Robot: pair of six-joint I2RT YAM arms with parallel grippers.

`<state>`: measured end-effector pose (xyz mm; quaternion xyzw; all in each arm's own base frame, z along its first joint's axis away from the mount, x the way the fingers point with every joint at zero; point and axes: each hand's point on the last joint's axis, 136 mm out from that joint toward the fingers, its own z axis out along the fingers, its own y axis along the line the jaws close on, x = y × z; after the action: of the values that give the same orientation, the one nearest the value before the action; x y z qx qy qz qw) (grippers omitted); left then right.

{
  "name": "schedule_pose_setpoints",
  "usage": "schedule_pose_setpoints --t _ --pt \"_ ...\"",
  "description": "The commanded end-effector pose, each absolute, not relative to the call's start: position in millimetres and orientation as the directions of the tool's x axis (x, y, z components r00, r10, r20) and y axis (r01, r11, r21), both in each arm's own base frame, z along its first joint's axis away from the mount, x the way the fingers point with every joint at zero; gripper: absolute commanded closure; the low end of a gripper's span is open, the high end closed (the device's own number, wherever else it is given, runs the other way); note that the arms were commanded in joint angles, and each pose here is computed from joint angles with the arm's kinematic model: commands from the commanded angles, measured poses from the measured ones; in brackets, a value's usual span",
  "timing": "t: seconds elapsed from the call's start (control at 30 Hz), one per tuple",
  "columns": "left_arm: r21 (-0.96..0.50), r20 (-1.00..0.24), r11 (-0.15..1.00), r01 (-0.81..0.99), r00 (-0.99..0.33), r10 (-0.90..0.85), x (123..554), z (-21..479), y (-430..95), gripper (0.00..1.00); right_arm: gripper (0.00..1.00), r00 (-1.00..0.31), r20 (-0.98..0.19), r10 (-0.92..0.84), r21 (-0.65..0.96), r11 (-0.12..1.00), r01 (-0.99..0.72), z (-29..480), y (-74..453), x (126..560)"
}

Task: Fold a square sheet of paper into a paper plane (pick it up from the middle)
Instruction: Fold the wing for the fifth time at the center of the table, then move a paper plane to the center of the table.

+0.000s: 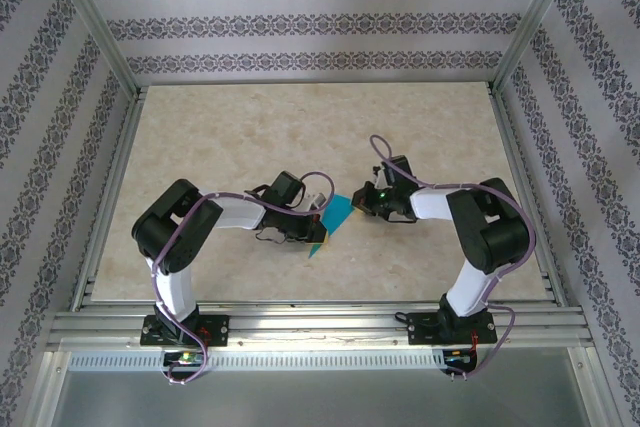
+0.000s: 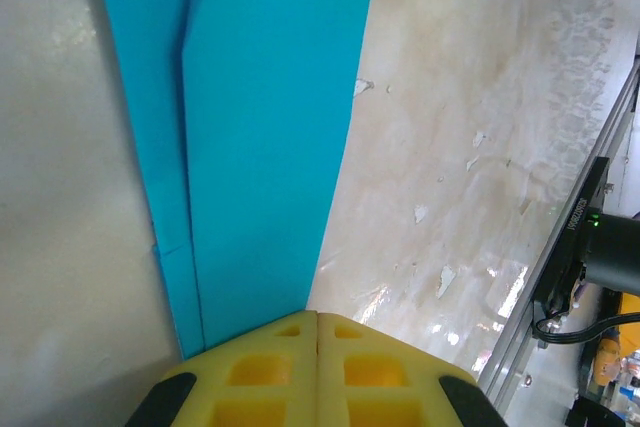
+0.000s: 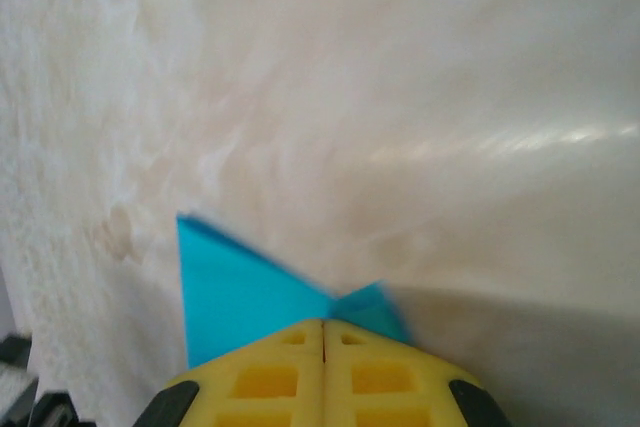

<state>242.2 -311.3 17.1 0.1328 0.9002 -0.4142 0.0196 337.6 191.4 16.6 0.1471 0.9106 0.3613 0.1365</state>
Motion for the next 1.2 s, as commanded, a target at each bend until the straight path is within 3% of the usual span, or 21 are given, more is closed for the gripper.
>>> schedule_pose_setpoints --t 0.0,0.17,0.23,0.3,0.43,0.73,1.17 --pt "-0.65 0.061 0.749 0.129 -0.974 0.22 197.6 -28.7 -273.8 1.0 0.94 -0.894 -0.167 0.416 0.669 0.714 0.208 12.9 161.4 356.6" --pt "-0.699 0.001 0.699 0.151 -0.977 0.212 207.1 -2.3 -285.6 1.0 0.93 -0.887 -0.229 0.4 0.7 0.701 0.135 55.8 168.0 364.9" --pt "-0.721 -0.066 0.668 0.183 -0.978 0.198 218.1 22.8 -293.2 0.94 0.89 -0.889 -0.25 0.384 0.701 0.705 0.108 70.1 176.8 356.0" --pt "-0.722 -0.139 0.656 0.22 -0.975 0.174 231.6 48.2 -296.3 0.81 0.86 -0.892 -0.265 0.367 0.698 0.711 0.085 76.4 188.4 340.8" --pt "-0.71 -0.194 0.674 0.203 -0.977 0.089 255.8 68.1 -285.0 0.78 0.8 -0.904 -0.247 0.349 0.68 0.727 0.095 66.8 203.4 310.2" --pt "-0.645 -0.13 0.756 0.112 -0.991 0.037 278.3 45.1 -259.0 0.73 0.75 -0.938 -0.174 0.3 0.665 0.738 0.112 37.0 234.1 265.5" --pt "-0.699 0.001 0.706 0.111 -0.988 0.156 253.4 25.6 -269.7 0.64 0.73 -0.948 -0.151 0.279 0.665 0.738 0.111 29.5 245.5 260.8"
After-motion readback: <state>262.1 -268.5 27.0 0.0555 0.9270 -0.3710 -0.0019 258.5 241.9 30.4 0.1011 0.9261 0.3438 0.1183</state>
